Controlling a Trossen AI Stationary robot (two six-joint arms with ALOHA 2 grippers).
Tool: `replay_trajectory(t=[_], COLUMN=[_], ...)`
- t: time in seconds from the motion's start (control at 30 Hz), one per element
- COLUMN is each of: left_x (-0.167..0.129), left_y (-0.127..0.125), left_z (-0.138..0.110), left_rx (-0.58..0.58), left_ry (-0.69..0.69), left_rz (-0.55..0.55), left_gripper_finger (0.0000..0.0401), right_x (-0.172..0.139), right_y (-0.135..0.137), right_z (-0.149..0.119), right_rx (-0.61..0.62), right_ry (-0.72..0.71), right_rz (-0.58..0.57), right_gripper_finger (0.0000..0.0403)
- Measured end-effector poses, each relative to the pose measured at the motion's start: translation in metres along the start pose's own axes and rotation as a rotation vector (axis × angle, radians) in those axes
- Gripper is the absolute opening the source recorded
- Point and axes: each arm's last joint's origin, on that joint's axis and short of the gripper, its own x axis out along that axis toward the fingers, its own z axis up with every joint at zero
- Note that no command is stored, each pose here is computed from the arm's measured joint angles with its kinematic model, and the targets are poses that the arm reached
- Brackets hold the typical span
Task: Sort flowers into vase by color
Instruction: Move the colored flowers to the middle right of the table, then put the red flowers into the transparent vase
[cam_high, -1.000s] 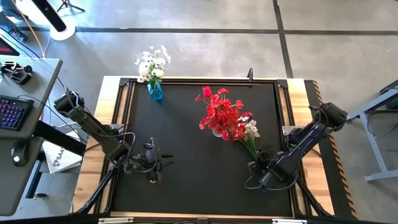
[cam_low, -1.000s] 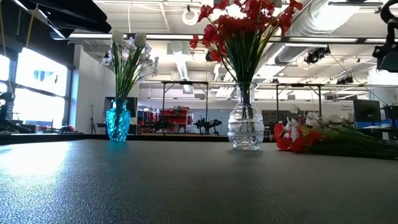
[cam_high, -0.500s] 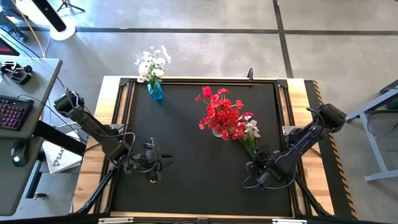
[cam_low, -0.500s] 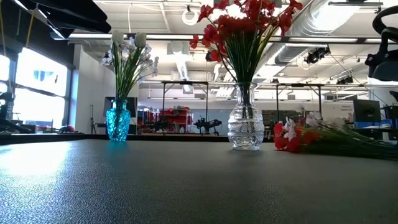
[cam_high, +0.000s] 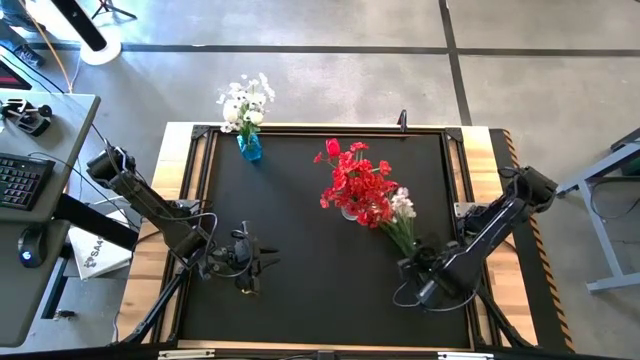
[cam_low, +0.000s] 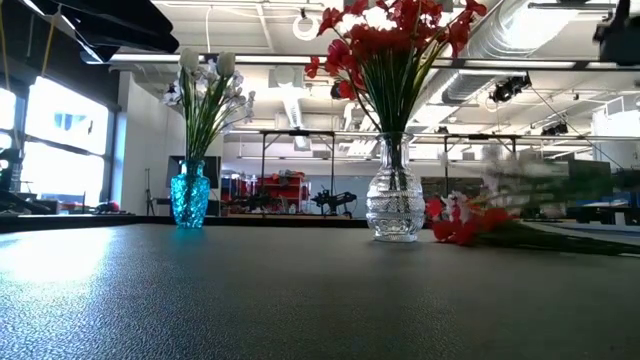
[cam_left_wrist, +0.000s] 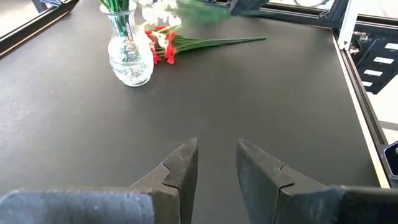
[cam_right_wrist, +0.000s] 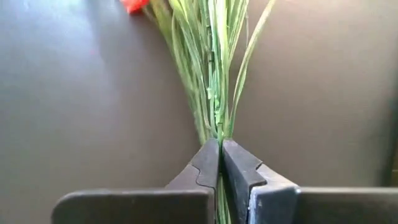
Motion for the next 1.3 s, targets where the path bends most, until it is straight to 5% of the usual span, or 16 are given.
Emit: replay_trajectory(t=[0.23,0.7,0.9,1.03,1.13,1.3], left_x=[0.0,0.0,0.0,0.0,0.0,0.0], left_y=[0.0,0.0,0.0,0.0,0.0,0.0], left_z=[0.0,0.0,0.0,0.0,0.0,0.0], left_rx=[0.0,0.015,0.006,-0.001,0.0,0.001], left_ry=[0.0,0.004,0.003,0.0,0.0,0.0], left_rz=[0.0,0.003,0.002,0.0,0.0,0.001], left_gripper_finger=[0.0094,0.0094,0.0094,0.0094,0.0094,0.0094], right_x=[-0.026,0.038,0.02,0.014,0.017,0.038], right_y=[-0.009,-0.033,-0.027,-0.009,0.002,0.006], right_z=[0.017,0.026,0.03,0.027,0.023,0.023], right_rx=[0.058,0.048,-0.034,-0.174,-0.284,-0.31], right_ry=[-0.119,-0.052,0.035,0.113,0.073,0.016], right_rz=[-0.152,-0.379,-0.265,-0.027,0.108,0.124], right_gripper_finger=[0.0002,0.002,0.0117,0.0176,0.0199,0.0202])
